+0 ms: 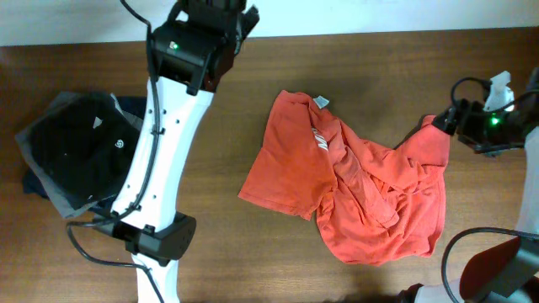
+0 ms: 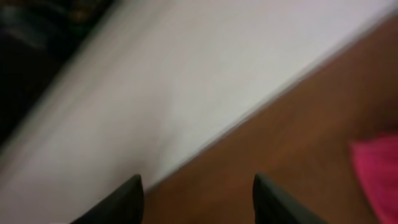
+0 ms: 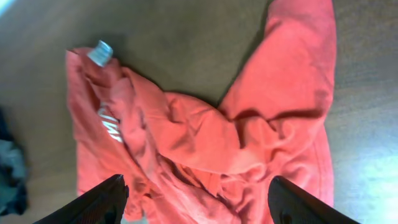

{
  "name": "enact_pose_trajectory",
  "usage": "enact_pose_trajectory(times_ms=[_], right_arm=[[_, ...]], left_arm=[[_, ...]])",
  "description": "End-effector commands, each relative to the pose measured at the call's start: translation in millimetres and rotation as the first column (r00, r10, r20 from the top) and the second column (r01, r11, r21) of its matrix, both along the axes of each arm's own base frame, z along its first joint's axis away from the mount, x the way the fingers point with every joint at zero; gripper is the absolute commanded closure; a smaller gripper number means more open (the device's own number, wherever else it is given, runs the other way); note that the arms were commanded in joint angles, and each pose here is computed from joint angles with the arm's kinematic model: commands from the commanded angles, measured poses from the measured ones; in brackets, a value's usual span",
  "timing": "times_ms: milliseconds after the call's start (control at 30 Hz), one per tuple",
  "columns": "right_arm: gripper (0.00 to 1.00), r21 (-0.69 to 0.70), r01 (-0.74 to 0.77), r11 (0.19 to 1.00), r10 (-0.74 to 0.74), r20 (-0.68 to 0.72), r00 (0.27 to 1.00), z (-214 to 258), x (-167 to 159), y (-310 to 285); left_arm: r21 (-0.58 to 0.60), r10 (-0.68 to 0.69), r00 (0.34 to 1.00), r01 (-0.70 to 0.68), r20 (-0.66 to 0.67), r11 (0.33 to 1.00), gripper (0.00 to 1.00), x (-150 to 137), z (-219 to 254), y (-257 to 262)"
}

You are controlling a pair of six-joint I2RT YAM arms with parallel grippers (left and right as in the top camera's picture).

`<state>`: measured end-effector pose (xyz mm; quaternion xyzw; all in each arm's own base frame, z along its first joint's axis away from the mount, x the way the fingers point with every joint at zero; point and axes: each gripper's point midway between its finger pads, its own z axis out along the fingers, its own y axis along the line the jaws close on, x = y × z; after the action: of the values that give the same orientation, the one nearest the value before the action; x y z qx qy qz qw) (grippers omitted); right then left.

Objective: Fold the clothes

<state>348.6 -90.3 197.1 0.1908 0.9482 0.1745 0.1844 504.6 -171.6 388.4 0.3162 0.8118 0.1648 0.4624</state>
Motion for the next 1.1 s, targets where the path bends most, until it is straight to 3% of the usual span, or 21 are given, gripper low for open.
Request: enact_pose_trajectory(times_ms=[0,100,200,333,433,500,667,1067], right_arm=[[0.23,-0.075,0.062,0.995,-0.072,-0.143,0.987,-29,-13,-4],[0.23,-0.054,0.046,0.997,-0.056,-0.203,0.978,-49,-19,3],[0.23,-0.04,0.043,0.998,-0.052,-0.241,0.969,-61,-25,6],[0.23,-0.038,0.044,0.998,-0.052,-0.247,0.967,-63,-27,6],[0.23,-0.036,0.044,0.998,-0.052,-0.252,0.966,-63,-28,6],[0.23,-0.035,0.044,0.998,-0.051,-0.253,0.966,-63,-28,7],[0.23,-0.034,0.043,0.998,-0.051,-0.258,0.965,-63,-29,7],[0.23,-0.033,0.043,0.999,-0.05,-0.258,0.965,-63,-29,7]], left_arm=[[-0.182,-0.273,0.955,0.249,-0.119,0.951,0.43,-27,-14,-41],[-0.22,-0.329,0.904,0.275,-0.272,0.936,0.43,-43,-53,-47],[-0.195,-0.305,0.845,0.241,-0.439,0.951,0.4,-55,-101,-43],[-0.204,-0.216,0.795,0.119,-0.567,0.972,0.37,-51,-154,-30],[-0.269,-0.231,0.684,0.053,-0.692,0.962,0.37,-66,-204,-29],[-0.324,-0.277,0.62,0.039,-0.734,0.945,0.36,-75,-230,-35],[-0.295,-0.245,0.486,-0.028,-0.839,0.955,0.37,-100,-299,-30],[-0.326,-0.271,0.392,-0.081,-0.879,0.942,0.36,-112,-385,-45]])
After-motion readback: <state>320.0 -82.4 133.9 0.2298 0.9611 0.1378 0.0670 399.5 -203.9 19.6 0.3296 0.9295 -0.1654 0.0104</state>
